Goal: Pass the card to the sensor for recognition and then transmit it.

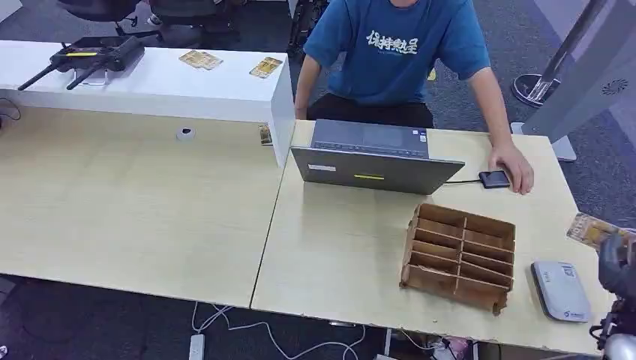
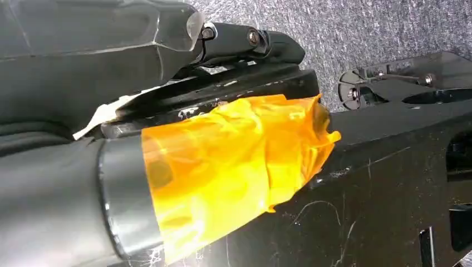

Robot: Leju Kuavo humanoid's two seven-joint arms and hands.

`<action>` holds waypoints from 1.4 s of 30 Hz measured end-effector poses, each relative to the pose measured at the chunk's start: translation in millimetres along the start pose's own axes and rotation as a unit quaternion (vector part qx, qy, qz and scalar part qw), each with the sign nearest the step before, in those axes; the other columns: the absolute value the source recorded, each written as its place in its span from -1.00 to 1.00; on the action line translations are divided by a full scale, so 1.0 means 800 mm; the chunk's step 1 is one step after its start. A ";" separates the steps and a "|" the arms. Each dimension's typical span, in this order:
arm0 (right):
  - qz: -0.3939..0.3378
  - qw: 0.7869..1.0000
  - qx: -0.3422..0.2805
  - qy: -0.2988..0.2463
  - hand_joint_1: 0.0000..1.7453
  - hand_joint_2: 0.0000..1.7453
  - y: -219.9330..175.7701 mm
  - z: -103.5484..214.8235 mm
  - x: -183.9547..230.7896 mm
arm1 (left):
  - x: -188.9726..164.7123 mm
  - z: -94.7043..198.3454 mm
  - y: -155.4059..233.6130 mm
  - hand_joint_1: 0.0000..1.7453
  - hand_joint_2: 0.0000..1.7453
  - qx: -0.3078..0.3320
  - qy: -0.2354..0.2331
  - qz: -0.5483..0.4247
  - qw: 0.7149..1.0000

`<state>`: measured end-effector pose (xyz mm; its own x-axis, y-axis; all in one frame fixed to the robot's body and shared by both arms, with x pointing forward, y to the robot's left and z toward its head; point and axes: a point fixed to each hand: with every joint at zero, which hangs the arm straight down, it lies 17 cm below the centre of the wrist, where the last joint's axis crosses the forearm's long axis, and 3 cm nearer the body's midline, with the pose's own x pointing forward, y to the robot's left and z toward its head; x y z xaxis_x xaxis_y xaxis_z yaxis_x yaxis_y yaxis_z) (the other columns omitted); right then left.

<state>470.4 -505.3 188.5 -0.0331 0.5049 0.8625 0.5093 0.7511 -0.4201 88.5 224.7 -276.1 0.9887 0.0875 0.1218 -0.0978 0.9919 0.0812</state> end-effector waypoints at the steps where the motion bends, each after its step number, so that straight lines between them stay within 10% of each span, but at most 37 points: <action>1: 0.013 1.000 -0.009 -0.015 1.00 1.00 -0.002 -0.001 0.012 | 0.000 0.000 0.000 -1.00 -1.00 0.000 0.000 0.000 1.000; 18: 0.252 0.944 -0.111 -0.183 1.00 1.00 0.002 0.019 0.137 | -0.001 0.000 -0.002 -1.00 -1.00 -0.003 -0.001 -0.026 1.000; 42: 0.248 0.932 -0.103 -0.242 1.00 1.00 0.072 -0.004 0.240 | -0.003 0.000 -0.003 -1.00 -1.00 -0.005 -0.001 -0.057 0.998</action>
<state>496.4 -366.2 330.7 -0.1085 0.9387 0.3272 0.7176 0.3017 -0.6277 86.4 222.5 -276.1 0.9932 -0.0261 0.1138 0.0166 0.9963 0.0842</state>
